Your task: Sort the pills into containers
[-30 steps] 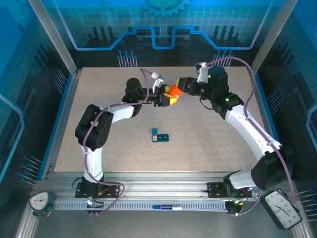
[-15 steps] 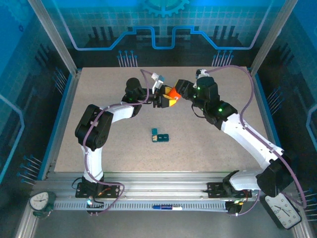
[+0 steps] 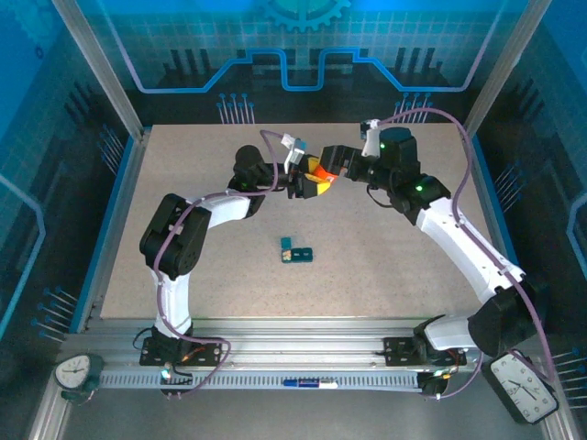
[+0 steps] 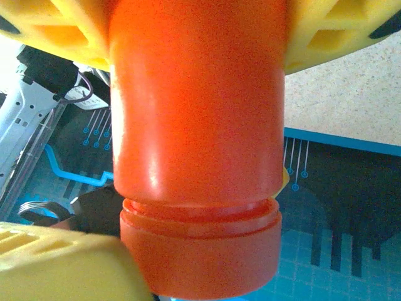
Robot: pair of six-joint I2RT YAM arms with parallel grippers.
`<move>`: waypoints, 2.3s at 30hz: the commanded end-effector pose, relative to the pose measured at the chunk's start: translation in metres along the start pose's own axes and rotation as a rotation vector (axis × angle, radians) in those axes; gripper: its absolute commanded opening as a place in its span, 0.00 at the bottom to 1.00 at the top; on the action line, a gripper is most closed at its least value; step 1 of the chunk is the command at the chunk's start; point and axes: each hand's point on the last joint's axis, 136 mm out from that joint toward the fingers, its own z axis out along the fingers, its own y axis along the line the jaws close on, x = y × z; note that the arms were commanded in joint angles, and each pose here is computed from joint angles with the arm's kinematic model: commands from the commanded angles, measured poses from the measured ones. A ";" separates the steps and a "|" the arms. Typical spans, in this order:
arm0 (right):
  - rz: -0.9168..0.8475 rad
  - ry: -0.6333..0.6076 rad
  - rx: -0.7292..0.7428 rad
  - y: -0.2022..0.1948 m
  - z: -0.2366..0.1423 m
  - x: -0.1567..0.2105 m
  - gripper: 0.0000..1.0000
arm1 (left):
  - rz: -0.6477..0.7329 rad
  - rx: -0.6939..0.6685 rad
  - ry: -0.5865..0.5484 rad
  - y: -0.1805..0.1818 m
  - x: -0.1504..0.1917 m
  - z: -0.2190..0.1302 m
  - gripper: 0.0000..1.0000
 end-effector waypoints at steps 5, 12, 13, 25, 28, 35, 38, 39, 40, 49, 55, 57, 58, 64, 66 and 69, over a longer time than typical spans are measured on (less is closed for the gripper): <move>-0.202 -0.038 -0.147 0.021 -0.025 -0.018 0.89 | 0.115 0.023 -0.044 -0.016 -0.028 0.001 0.00; -0.232 -0.007 -0.184 0.020 -0.018 -0.021 0.88 | 0.110 0.033 -0.048 -0.018 -0.029 0.002 0.00; -0.230 -0.001 -0.188 0.021 -0.016 -0.021 0.87 | 0.110 0.033 -0.048 -0.018 -0.029 0.002 0.00; -0.204 0.039 -0.224 0.022 -0.003 -0.017 0.56 | 0.112 0.035 -0.048 -0.018 -0.029 0.002 0.00; -0.210 0.042 -0.231 0.023 -0.003 -0.017 0.39 | 0.113 0.035 -0.048 -0.017 -0.028 0.002 0.00; -0.263 -0.026 -0.247 0.026 -0.016 -0.038 0.29 | 0.104 0.037 -0.047 -0.017 -0.026 0.002 0.00; -0.366 -0.058 -0.274 0.032 -0.024 -0.043 0.28 | 0.103 0.041 -0.047 -0.017 -0.027 0.002 0.00; -0.399 -0.064 -0.286 0.034 -0.026 -0.043 0.28 | 0.103 0.043 -0.047 -0.017 -0.027 0.002 0.00; -0.417 -0.063 -0.295 0.035 -0.028 -0.043 0.29 | 0.103 0.045 -0.047 -0.018 -0.027 0.002 0.00; -0.362 -0.043 -0.324 0.031 -0.027 -0.038 0.35 | 0.098 0.048 -0.050 -0.017 -0.028 0.002 0.00; -0.306 -0.039 -0.306 0.027 -0.025 -0.038 0.67 | 0.099 0.048 -0.051 -0.016 -0.029 0.003 0.00; -0.297 -0.048 -0.285 0.026 -0.027 -0.041 0.76 | 0.097 0.049 -0.050 -0.016 -0.028 0.003 0.00; -0.294 -0.056 -0.273 0.026 -0.029 -0.044 0.81 | 0.096 0.049 -0.049 -0.016 -0.028 0.003 0.00; -0.248 -0.079 -0.233 0.021 -0.037 -0.055 0.92 | 0.093 0.045 -0.048 -0.015 -0.026 0.002 0.00; -0.242 -0.069 -0.228 0.021 -0.036 -0.056 0.92 | 0.092 0.045 -0.047 -0.015 -0.025 0.003 0.00; -0.239 -0.045 -0.221 0.020 -0.032 -0.054 0.92 | 0.095 0.046 -0.048 -0.015 -0.025 0.003 0.00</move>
